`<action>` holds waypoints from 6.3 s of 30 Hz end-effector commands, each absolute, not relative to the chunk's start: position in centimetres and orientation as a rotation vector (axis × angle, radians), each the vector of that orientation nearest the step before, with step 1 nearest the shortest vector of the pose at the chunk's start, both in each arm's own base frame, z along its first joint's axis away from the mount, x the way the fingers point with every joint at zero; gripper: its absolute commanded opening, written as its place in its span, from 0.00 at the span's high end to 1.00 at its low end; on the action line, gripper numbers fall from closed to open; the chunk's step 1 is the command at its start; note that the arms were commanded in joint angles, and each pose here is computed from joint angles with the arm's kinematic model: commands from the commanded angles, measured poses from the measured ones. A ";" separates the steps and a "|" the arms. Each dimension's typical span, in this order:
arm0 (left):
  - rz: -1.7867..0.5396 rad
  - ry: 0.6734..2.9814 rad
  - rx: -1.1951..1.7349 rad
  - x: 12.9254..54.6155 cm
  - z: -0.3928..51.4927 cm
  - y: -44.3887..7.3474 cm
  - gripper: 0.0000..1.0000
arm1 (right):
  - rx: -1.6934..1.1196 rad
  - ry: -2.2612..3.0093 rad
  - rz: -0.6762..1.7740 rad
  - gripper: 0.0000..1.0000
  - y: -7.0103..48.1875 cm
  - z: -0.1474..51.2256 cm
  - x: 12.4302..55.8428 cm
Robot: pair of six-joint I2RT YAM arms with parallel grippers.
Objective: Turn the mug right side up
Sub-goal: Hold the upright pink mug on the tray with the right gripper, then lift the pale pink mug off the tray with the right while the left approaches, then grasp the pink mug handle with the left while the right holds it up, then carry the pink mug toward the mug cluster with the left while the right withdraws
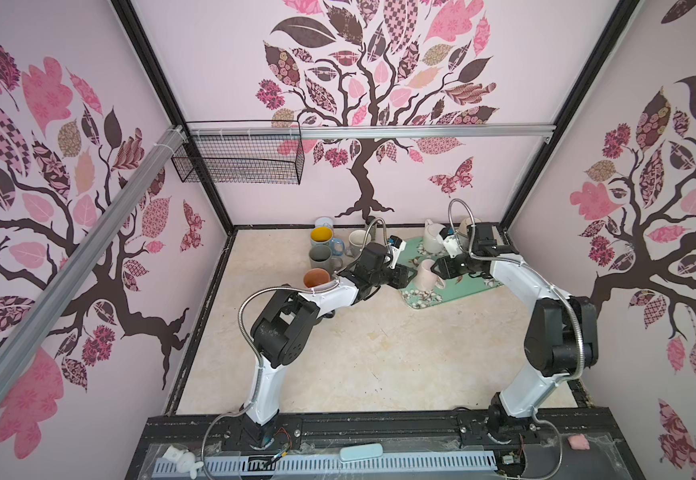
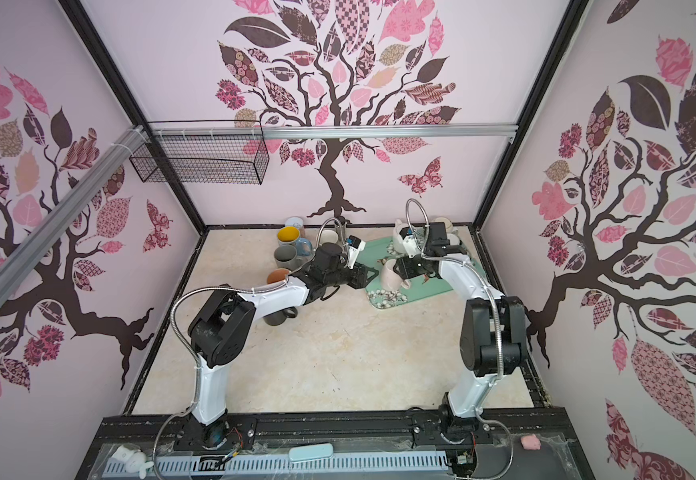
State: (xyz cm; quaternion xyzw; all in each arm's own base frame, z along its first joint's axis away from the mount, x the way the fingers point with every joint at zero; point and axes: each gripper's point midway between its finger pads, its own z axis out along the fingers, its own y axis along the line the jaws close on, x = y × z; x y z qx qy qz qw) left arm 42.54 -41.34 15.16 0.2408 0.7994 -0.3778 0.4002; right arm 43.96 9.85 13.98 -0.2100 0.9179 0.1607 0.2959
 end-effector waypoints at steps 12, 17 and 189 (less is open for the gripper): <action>-0.969 2.039 0.611 41.4 14.4 -40.6 0.44 | -0.687 2.570 0.321 0.45 8.6 10.4 44.0; -0.974 2.041 0.609 41.5 14.4 -40.7 0.44 | -0.715 2.579 0.365 0.59 9.3 9.4 44.2; -0.301 2.055 1.407 48.4 16.3 -26.0 1.00 | 0.214 1.830 0.706 0.28 8.8 27.5 45.1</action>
